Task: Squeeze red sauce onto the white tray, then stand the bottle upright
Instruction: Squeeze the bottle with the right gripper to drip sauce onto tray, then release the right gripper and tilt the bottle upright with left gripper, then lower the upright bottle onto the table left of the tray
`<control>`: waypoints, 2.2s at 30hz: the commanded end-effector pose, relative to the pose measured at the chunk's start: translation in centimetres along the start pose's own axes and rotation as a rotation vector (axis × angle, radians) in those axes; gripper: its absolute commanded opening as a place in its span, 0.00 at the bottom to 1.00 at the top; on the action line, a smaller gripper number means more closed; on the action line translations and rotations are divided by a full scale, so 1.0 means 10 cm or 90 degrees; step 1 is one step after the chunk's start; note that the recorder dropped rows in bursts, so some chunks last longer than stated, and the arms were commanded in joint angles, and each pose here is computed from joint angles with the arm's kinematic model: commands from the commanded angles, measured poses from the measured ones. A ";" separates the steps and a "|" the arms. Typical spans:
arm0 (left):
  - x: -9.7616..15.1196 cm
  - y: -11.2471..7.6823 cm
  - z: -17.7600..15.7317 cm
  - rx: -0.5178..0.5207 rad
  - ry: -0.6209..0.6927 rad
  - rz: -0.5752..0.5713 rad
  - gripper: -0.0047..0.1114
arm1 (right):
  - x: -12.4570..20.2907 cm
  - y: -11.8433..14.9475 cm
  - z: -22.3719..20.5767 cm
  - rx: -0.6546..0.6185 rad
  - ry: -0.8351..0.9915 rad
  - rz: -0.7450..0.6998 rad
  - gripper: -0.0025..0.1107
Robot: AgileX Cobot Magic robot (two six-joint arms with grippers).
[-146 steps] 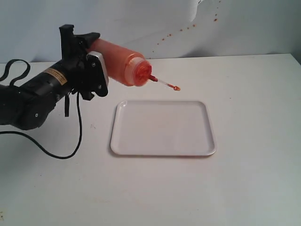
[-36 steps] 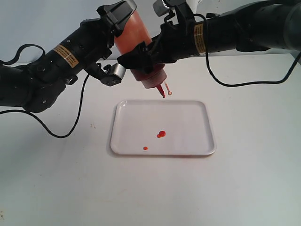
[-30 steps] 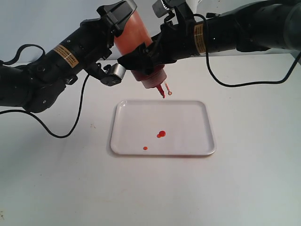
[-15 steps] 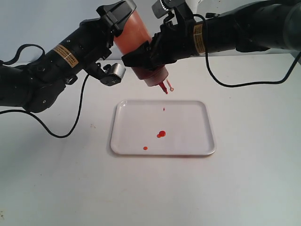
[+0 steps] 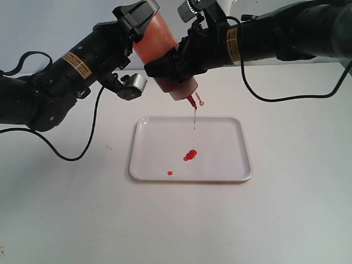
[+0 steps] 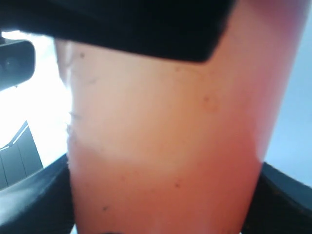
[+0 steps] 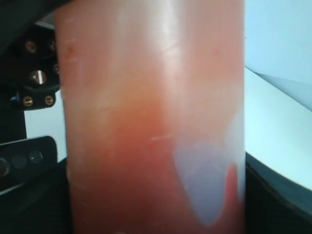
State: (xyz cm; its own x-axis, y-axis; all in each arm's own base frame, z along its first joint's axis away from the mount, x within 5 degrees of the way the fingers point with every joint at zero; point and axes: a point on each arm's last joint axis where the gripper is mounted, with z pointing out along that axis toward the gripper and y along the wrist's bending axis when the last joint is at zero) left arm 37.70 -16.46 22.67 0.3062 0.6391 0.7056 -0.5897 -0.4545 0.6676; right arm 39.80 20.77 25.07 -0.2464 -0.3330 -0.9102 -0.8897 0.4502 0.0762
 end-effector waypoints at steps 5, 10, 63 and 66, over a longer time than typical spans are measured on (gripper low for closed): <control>0.07 0.07 0.02 -0.026 0.034 -0.019 0.04 | -0.06 0.02 -0.03 -0.009 -0.011 -0.009 0.30; 0.04 0.02 0.01 -0.013 0.036 -0.039 0.04 | -0.06 0.02 -0.03 -0.007 -0.011 -0.010 0.95; -0.19 -0.80 -1.32 0.159 0.304 -1.368 0.04 | 0.10 -0.42 -1.02 -0.008 -0.049 0.032 0.95; -0.14 -0.85 -1.40 0.186 0.256 -1.428 0.04 | 0.32 -0.49 -0.84 -0.037 -0.028 0.067 0.95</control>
State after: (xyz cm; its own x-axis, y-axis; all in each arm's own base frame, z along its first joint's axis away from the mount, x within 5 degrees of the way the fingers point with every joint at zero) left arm 32.07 -5.21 12.12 -0.0559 0.2008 -0.9780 0.3787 0.9106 0.1653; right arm 39.60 10.17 27.40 -0.2785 -0.2480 -0.9279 -0.8831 0.4460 0.1459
